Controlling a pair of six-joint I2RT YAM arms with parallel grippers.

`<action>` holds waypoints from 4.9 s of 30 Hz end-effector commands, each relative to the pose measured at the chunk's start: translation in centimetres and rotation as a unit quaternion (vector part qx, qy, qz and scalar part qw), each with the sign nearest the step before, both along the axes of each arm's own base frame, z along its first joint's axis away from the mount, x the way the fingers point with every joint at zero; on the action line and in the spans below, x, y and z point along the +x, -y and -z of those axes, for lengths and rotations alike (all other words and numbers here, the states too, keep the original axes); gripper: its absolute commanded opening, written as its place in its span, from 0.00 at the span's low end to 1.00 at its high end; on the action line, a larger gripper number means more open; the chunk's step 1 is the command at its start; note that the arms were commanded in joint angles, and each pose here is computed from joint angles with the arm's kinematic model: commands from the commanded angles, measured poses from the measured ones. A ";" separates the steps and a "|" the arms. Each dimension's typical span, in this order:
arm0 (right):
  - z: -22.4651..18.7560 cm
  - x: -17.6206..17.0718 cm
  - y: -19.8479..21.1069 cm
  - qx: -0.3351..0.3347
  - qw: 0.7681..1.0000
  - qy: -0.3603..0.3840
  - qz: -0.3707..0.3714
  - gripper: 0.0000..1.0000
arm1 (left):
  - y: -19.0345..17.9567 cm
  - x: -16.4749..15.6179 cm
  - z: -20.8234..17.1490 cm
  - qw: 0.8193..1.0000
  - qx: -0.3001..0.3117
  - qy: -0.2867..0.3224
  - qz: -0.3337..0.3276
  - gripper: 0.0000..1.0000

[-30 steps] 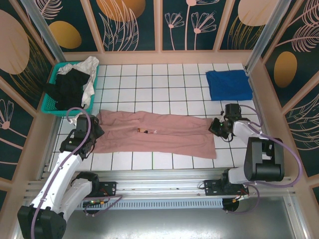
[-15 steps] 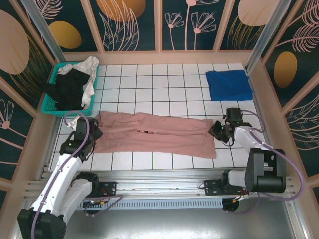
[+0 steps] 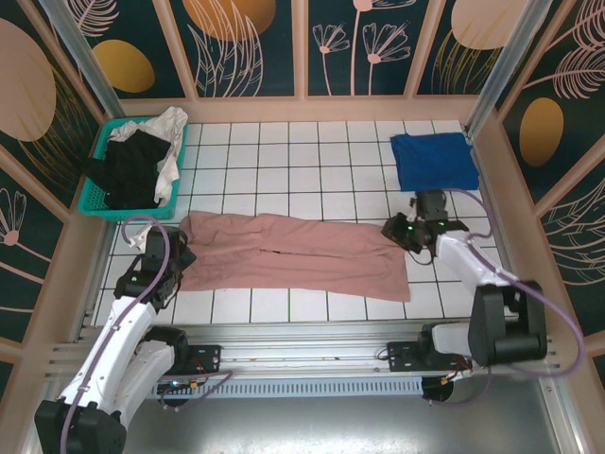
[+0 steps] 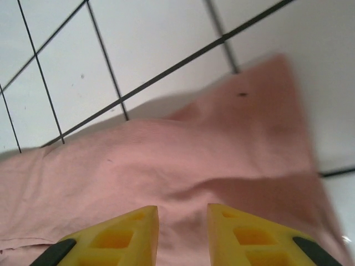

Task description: Fold and stack the t-shirts

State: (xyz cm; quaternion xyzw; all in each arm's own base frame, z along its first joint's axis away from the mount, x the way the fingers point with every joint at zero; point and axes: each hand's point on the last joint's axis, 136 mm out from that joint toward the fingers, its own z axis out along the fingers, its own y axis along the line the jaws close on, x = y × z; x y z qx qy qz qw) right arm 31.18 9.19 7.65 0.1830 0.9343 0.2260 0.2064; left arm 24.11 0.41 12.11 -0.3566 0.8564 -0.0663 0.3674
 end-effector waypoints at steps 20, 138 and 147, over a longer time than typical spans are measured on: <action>6.1 9.8 3.6 -0.096 0.994 -0.039 0.020 0.43 | 8.3 3.4 -1.2 0.970 -0.126 0.078 0.195 0.34; 4.4 10.4 -2.1 -0.093 0.995 0.021 -0.025 0.40 | 8.0 20.5 7.4 0.984 0.049 -0.100 0.139 0.75; 8.3 5.0 0.1 -0.119 0.991 -0.059 0.003 0.40 | 9.4 25.6 11.1 0.980 0.014 -0.106 0.167 0.68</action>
